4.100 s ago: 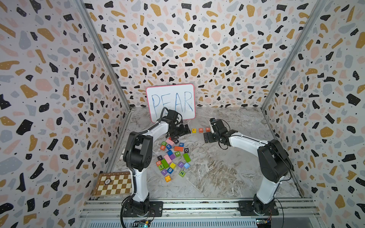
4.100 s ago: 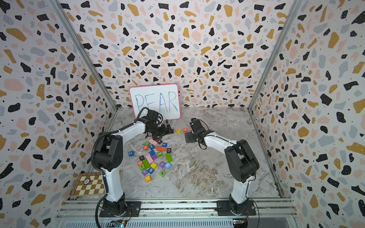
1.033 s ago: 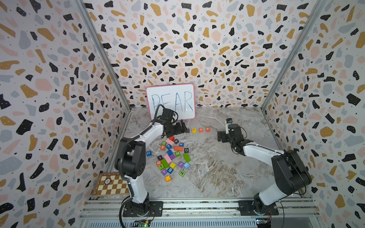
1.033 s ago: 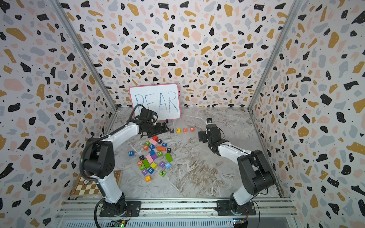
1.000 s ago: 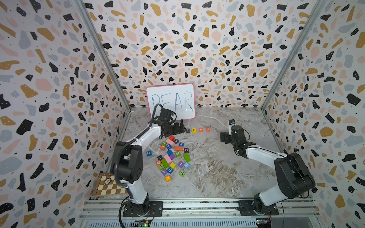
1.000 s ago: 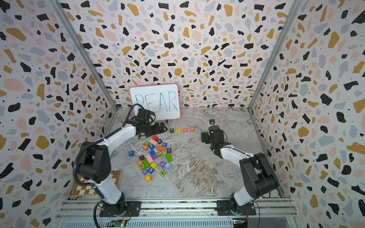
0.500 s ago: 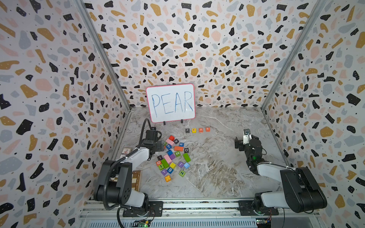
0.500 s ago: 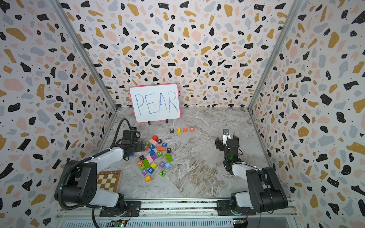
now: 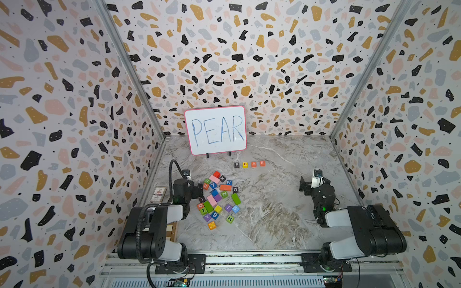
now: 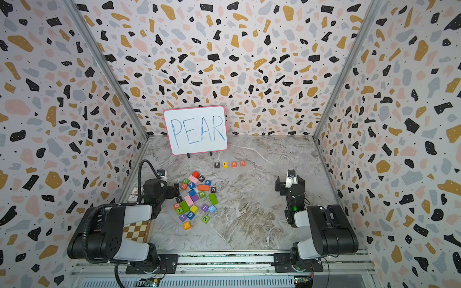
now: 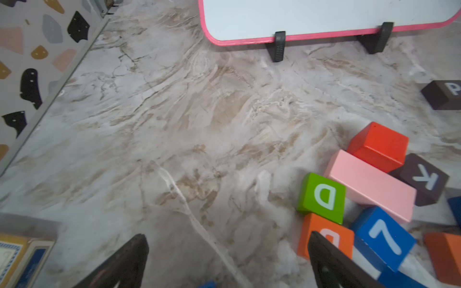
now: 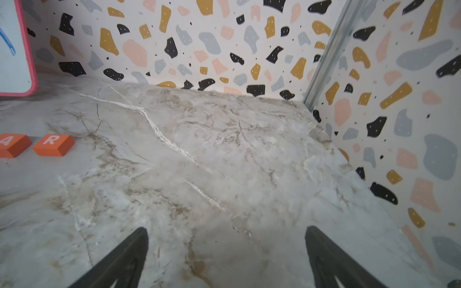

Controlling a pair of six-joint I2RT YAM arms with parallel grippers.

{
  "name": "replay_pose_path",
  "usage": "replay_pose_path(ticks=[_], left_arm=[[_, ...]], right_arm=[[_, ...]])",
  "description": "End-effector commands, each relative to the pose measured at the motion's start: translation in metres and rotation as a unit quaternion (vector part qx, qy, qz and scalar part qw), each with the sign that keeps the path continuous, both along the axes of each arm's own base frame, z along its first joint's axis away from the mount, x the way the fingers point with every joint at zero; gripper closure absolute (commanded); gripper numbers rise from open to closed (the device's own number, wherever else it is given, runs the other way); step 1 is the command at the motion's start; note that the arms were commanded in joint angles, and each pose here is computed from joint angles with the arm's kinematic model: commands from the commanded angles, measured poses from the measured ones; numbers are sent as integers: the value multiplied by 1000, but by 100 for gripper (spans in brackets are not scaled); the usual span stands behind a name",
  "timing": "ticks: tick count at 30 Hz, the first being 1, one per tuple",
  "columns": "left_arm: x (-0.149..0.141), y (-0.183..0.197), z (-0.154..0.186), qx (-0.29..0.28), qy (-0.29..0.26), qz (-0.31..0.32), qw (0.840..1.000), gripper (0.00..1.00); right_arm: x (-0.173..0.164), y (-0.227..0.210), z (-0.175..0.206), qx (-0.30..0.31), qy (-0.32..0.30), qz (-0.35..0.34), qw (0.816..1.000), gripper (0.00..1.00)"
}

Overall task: Spell the uppercase word “pear” with letter blocks
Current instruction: Reset both arms

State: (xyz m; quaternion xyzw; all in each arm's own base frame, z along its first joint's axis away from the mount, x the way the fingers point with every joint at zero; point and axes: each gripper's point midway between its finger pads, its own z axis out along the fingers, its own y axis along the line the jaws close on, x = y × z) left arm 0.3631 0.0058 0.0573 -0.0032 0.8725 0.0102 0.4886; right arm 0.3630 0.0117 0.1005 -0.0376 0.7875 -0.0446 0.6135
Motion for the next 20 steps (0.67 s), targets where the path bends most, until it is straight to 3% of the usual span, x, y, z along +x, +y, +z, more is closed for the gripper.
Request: replay_pose_path(ticks=[1,15,20], left_arm=[[19,-4,35,-4,-80,-11,997,1],[16,-3,37,-2,-77,-9,997,1],[14,-3,40,-3,-83,-8,997,1]], right_arm=[[10,6,19,25,-36,19,999,1],[20,20,8,15,-4,59,998,1],[12,18,16,22,-24,62,998,1]])
